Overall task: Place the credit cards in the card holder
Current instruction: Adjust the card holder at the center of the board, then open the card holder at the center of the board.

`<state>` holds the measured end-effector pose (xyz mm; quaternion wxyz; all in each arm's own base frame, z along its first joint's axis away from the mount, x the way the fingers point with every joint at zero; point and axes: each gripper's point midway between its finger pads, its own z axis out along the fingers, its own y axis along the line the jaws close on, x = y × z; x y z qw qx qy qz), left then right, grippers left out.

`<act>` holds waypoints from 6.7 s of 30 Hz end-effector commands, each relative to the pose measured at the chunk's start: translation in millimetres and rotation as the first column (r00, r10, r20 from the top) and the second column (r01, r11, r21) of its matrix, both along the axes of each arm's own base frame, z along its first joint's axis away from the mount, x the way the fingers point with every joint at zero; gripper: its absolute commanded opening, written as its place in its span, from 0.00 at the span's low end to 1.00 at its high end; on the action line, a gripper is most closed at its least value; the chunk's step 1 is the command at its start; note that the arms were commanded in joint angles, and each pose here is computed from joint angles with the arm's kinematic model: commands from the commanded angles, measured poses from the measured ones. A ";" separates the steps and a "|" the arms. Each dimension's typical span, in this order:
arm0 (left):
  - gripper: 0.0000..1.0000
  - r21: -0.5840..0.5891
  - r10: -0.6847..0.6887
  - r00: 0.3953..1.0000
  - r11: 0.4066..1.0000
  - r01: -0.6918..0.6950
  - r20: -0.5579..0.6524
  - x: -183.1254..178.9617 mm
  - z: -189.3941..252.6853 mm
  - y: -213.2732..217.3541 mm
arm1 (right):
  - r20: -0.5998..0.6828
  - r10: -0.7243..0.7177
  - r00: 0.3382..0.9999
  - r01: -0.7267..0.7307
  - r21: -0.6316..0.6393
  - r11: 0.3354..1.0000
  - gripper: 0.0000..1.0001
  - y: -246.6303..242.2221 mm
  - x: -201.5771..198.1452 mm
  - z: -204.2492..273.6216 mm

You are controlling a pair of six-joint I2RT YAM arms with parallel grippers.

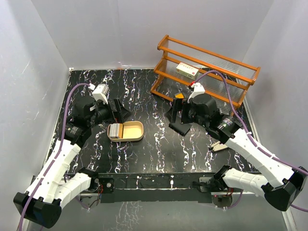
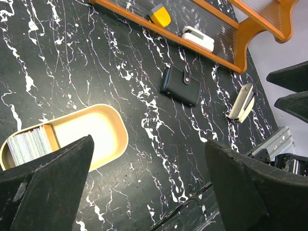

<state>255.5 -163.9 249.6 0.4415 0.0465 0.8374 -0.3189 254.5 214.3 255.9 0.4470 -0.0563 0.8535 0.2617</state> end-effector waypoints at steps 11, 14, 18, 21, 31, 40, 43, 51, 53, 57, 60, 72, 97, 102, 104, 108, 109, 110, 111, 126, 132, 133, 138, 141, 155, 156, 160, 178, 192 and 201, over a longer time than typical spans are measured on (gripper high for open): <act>0.99 0.092 0.011 1.000 0.996 -0.011 0.006 -0.3 -3.0 13.1 | 0.029 -0.124 0.992 0.126 -0.095 0.987 0.98 -14.7 26.6 -18.7; 0.99 0.093 0.030 1.000 0.995 -0.031 0.005 0.8 -8.8 15.4 | 0.004 -0.147 0.989 0.145 -0.188 0.971 0.96 -18.8 36.0 -42.0; 0.99 0.076 0.048 0.999 0.996 -0.049 0.013 -1.2 -9.7 16.9 | -0.038 -0.191 0.981 0.172 -0.294 0.940 0.81 -24.1 46.4 -74.8; 0.99 0.083 0.033 0.999 0.996 -0.034 0.009 -5.1 -17.8 16.7 | -0.060 -0.217 0.974 0.184 -0.346 0.920 0.62 -24.7 54.3 -92.3; 0.99 0.100 0.054 0.997 0.994 -0.050 -0.047 -8.7 -47.5 20.3 | -0.076 -0.311 0.947 0.241 -0.471 0.849 0.44 -38.6 81.7 -143.7; 0.99 0.099 0.002 0.998 0.995 0.004 -0.066 -17.9 -61.6 15.8 | -0.135 -0.302 0.944 0.216 -0.442 0.871 0.44 -59.1 101.3 -162.1; 0.98 0.084 -0.018 0.998 0.996 0.023 -0.059 -20.9 -60.1 12.9 | -0.157 -0.279 0.947 0.190 -0.426 0.885 0.44 -63.2 103.8 -167.8; 0.98 0.091 -0.020 0.999 0.996 0.024 -0.047 -21.4 -59.6 13.9 | -0.225 -0.241 0.944 0.130 -0.418 0.899 0.44 -67.0 105.6 -193.8; 0.99 0.094 -0.019 0.999 0.995 0.023 -0.045 -20.9 -59.5 14.4 | -0.241 -0.234 0.942 0.117 -0.417 0.901 0.44 -66.0 105.1 -200.5; 0.98 0.107 -0.011 0.999 0.994 0.015 -0.039 -19.8 -60.1 16.7 | -0.277 -0.223 0.935 0.092 -0.419 0.904 0.43 -65.3 99.0 -212.7; 0.98 0.108 -0.017 0.999 0.994 0.021 -0.036 -20.1 -59.9 16.3 | -0.303 -0.208 0.930 0.072 -0.405 0.911 0.42 -62.9 91.6 -215.7; 0.97 0.103 -0.031 0.999 0.994 0.034 -0.028 -20.5 -58.6 14.4 | -0.487 -0.152 0.860 0.042 -0.229 0.972 0.48 -42.2 31.4 -222.4; 0.97 0.105 -0.030 0.999 0.994 0.032 -0.021 -20.5 -58.1 15.0 | -0.454 -0.165 0.875 0.106 -0.154 0.982 0.45 -3.0 -12.9 -158.8; 0.97 0.105 -0.030 0.999 0.994 0.032 -0.016 -20.6 -56.7 15.2 | -0.459 -0.220 0.861 0.173 -0.144 0.974 0.39 6.2 -3.9 -157.7; 0.97 0.107 -0.027 0.999 0.994 0.029 -0.016 -20.7 -57.6 15.8 | -0.460 -0.236 0.856 0.191 -0.143 0.971 0.39 8.8 -1.3 -160.1; 0.97 0.106 -0.027 1.000 0.994 0.028 -0.012 -20.8 -56.4 15.9 | -0.452 -0.267 0.851 0.220 -0.155 0.963 0.39 9.5 3.9 -163.0; 0.97 0.106 -0.027 1.000 0.994 0.028 -0.012 -20.8 -56.5 15.9 | -0.452 -0.269 0.851 0.220 -0.159 0.962 0.39 10.2 4.6 -164.4; 0.97 0.106 -0.027 1.000 0.994 0.029 -0.012 -21.0 -56.4 16.0 | -0.454 -0.270 0.849 0.218 -0.164 0.962 0.39 11.2 4.8 -166.5; 0.97 0.107 -0.028 1.000 0.994 0.029 -0.011 -21.0 -56.4 16.0 | -0.457 -0.270 0.847 0.215 -0.169 0.962 0.39 12.1 4.3 -168.6; 0.97 0.122 -0.020 0.999 0.992 0.023 -0.025 -18.7 -60.3 17.5 | -0.478 -0.314 0.820 0.164 -0.330 0.930 0.38 11.2 -7.7 -214.6; 0.97 0.122 -0.019 1.000 0.992 0.020 -0.016 -19.2 -59.5 18.3 | -0.423 -0.350 0.835 0.160 -0.422 0.892 0.36 5.3 -10.1 -218.5; 0.97 0.123 -0.019 1.000 0.992 0.021 -0.018 -19.4 -59.7 18.2 | -0.414 -0.355 0.838 0.163 -0.432 0.887 0.35 4.2 -10.0 -217.8; 0.97 0.116 -0.027 0.999 0.993 0.029 -0.020 -19.7 -60.4 16.4 | -0.382 -0.369 0.847 0.165 -0.470 0.867 0.26 0.1 -8.7 -217.6; 0.97 0.114 -0.034 0.999 0.993 0.037 -0.031 -20.0 -62.2 15.1 | -0.367 -0.363 0.856 0.166 -0.469 0.867 0.20 1.2 -7.3 -216.2; 0.96 0.133 -0.015 0.999 0.991 0.022 -0.052 -16.7 -69.4 17.7 | -0.332 -0.293 0.897 0.085 -0.520 0.850 0.00 8.6 -13.3 -216.6; 0.95 0.135 -0.013 0.999 0.991 0.020 -0.052 -16.5 -69.7 18.0 | -0.322 -0.285 0.903 0.084 -0.518 0.851 0.00 9.1 -12.1 -213.0; 0.95 0.138 -0.010 0.999 0.990 0.017 -0.053 -15.8 -69.8 18.5 | -0.294 -0.271 0.917 0.093 -0.503 0.859 0.00 10.0 -9.4 -198.5; 0.95 0.135 -0.015 0.999 0.991 0.021 -0.048 -16.1 -67.9 17.9 | -0.267 -0.378 0.886 0.202 -0.511 0.835 0.27 17.4 8.7 -199.2; 0.95 0.135 -0.015 0.999 0.991 0.020 -0.042 -16.5 -66.6 18.3 | -0.292 -0.429 0.855 0.181 -0.607 0.773 0.13 -4.6 -7.3 -228.7; 0.95 0.139 -0.009 0.999 0.990 0.016 -0.045 -15.4 -67.8 19.0 | -0.268 -0.378 0.886 0.165 -0.581 0.797 0.00 -2.7 -3.6 -217.0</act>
